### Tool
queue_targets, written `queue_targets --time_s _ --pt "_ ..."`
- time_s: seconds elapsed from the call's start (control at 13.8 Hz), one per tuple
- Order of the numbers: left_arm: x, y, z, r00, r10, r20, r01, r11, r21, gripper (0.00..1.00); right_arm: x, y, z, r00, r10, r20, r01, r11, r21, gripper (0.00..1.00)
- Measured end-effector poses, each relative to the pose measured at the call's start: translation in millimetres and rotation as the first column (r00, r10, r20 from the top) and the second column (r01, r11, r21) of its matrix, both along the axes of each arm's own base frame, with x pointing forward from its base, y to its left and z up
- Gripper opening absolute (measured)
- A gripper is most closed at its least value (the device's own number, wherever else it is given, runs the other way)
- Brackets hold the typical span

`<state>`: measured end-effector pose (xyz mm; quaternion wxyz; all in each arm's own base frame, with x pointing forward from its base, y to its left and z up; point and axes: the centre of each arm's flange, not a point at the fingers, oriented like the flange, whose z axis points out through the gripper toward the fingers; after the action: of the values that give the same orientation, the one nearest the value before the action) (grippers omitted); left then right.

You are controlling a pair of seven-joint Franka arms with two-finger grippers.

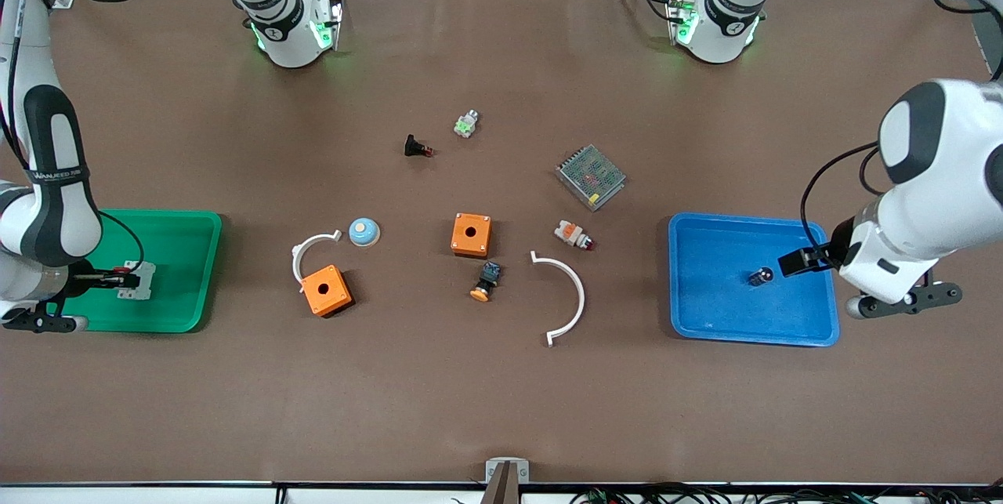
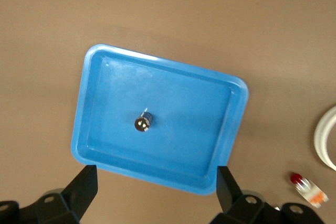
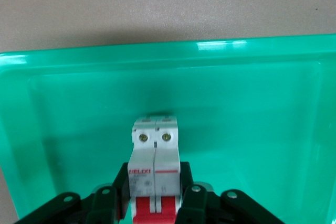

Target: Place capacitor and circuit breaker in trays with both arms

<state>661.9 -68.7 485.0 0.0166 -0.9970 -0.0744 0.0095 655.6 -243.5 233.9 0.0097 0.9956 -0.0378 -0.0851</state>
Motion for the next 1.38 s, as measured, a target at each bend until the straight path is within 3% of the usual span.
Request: queue_targets --time_s 0.07,0.29,0.51,0.65,0.87,1.38 --pt "-5 -3 18 1.000 -0.004 0.001 0.004 1.000 0.002 1.00 1 0 1 1.000 0.000 0.002 0.000 1.000 -0.001 0.44" --pt "-25 -2 70 1.000 0.000 0.021 0.000 1.000 0.019 1.00 2 0 4 1.000 0.000 0.006 0.000 1.000 -0.002 0.71" --pt "-45 -2 114 0.998 -0.007 0.070 0.005 0.999 0.031 1.00 4 10 28 1.000 0.009 -0.026 -0.009 1.000 0.015 0.99" --pt "-59 -1 134 0.995 -0.063 0.075 0.060 0.997 0.044 1.00 3 32 71 0.998 0.019 -0.056 -0.018 1.000 0.024 0.99" --pt "-82 11 156 0.991 -0.131 0.033 0.129 0.990 0.058 1.00 -7 86 131 0.998 -0.001 -0.056 0.002 1.000 0.005 0.99" --pt "-109 25 168 0.992 -0.126 0.007 0.126 0.992 -0.005 1.00 -73 191 227 1.000 0.019 -0.010 -0.019 0.999 -0.029 0.99"
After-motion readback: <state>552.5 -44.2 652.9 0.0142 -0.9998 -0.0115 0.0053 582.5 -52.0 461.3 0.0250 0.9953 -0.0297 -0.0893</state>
